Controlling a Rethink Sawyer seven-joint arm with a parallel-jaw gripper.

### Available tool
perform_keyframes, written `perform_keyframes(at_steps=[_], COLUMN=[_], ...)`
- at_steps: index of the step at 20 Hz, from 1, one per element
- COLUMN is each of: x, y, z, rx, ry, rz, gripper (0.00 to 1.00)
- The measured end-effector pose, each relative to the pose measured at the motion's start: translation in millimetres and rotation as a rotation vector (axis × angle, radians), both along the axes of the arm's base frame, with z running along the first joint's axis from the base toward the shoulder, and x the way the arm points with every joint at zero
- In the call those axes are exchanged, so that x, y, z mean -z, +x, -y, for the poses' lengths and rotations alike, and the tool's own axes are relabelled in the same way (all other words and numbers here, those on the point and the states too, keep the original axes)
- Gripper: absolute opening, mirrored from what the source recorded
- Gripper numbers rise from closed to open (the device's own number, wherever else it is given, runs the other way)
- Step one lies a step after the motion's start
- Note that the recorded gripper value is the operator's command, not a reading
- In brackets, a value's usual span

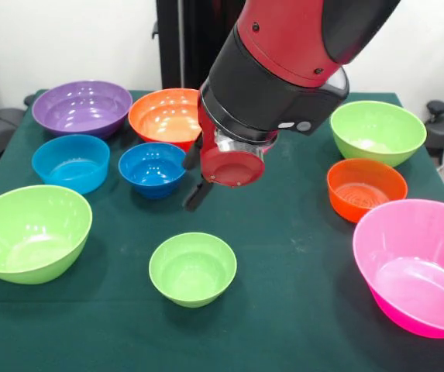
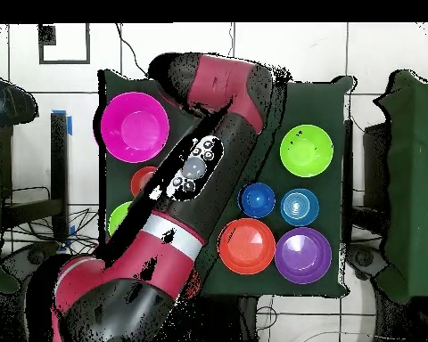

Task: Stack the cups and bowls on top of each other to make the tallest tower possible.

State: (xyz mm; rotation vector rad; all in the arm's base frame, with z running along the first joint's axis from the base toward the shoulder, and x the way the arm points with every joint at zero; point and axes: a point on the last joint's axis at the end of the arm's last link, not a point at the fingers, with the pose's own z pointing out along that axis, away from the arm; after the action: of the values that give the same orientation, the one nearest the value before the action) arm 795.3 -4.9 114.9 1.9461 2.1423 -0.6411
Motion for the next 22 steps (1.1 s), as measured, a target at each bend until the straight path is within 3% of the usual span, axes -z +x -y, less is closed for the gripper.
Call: perform_keyframes(at_steps=[3,4,5,7,8,11,15,22], x=[-1,-1,-4,-5,-8,-12,-16,-21], y=[1.2,1.7,1.4,0.1,-2.8,-10.0,-21.6,-20.5], z=[3,5,13,19,27,41,53,51], rx=[-0.024,-0.038,-0.079,-0.104,-0.142,-0.196,-0.235,-0.243], ry=[0.018,0.024,0.021,0.016,0.005,-0.015,-0.03,-0.028], rz=[0.057,0.091,0.156,0.193,0.231,0.269,0.262,0.244], gripper=[1.0,1.0,1.0,1.0,1.0,1.0,1.0,1.0])
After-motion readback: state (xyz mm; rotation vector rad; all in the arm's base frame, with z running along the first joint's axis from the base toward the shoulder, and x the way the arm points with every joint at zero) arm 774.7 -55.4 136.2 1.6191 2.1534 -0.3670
